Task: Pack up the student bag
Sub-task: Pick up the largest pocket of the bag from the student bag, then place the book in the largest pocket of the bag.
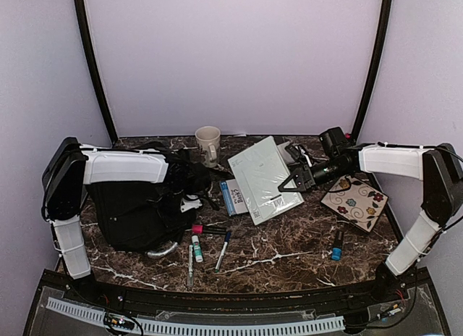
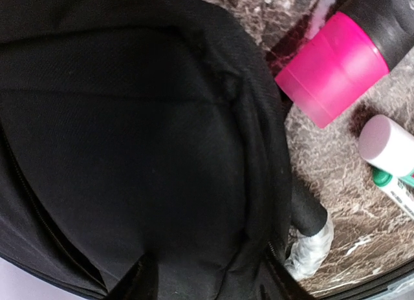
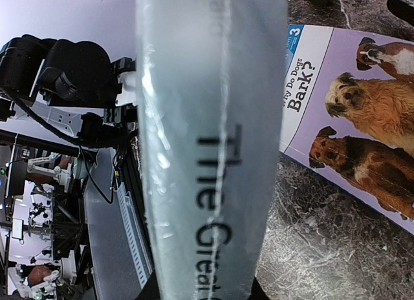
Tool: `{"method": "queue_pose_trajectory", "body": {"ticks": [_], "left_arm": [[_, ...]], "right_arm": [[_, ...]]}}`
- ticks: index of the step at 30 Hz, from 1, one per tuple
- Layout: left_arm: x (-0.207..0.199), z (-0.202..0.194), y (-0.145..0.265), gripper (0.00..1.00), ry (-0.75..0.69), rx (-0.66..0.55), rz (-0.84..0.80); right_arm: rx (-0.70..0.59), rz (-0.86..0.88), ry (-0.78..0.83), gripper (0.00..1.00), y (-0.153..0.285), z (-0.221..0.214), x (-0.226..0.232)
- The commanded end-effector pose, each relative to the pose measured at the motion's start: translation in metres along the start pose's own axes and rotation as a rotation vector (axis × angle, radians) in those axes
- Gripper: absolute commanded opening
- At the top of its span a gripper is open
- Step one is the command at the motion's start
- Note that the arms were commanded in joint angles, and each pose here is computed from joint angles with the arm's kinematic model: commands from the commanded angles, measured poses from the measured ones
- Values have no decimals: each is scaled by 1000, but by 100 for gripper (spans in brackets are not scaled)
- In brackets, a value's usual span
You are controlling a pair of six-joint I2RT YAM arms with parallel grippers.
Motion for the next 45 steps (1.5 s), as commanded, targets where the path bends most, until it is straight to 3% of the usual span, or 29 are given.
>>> {"method": "queue_pose_trajectory", "body": {"ticks": [1, 3, 6, 9, 20, 24, 32, 39, 45], "left_arm": [[4, -2, -3, 44, -22, 35, 53], [7, 1, -4, 36, -23, 34, 79], [11, 7, 6, 14, -1, 5, 92], [18, 7, 22, 0, 29, -32, 108], [53, -9, 92, 0, 179, -229, 240], [59, -7, 119, 0, 237, -350, 210], [75, -5, 162, 0, 264, -624, 255], [83, 1, 178, 0, 307, -832, 146], [73, -1, 182, 0, 286, -904, 56]], "right_arm": [[-64, 89, 141, 0, 7, 20, 24], [-67, 89, 146, 0, 7, 20, 25], [-70, 85, 154, 0, 8, 20, 27], [-76, 66, 176, 0, 9, 21, 31], [40, 130, 254, 0, -40, 23, 73], [42, 167, 209, 0, -55, 27, 88], [178, 271, 157, 0, -104, 4, 109], [309, 363, 136, 0, -157, -19, 130], [347, 387, 55, 0, -194, -16, 137]]}}
Point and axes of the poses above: each gripper's point midway between its finger pads, its own y axis back along the fingers, its own x axis along the line the jaws close on, z = x × y, the point moved 5 cm from there along y, back along the fingers, and after that the axes turned 5 degrees about y, right-handed, at the moved point
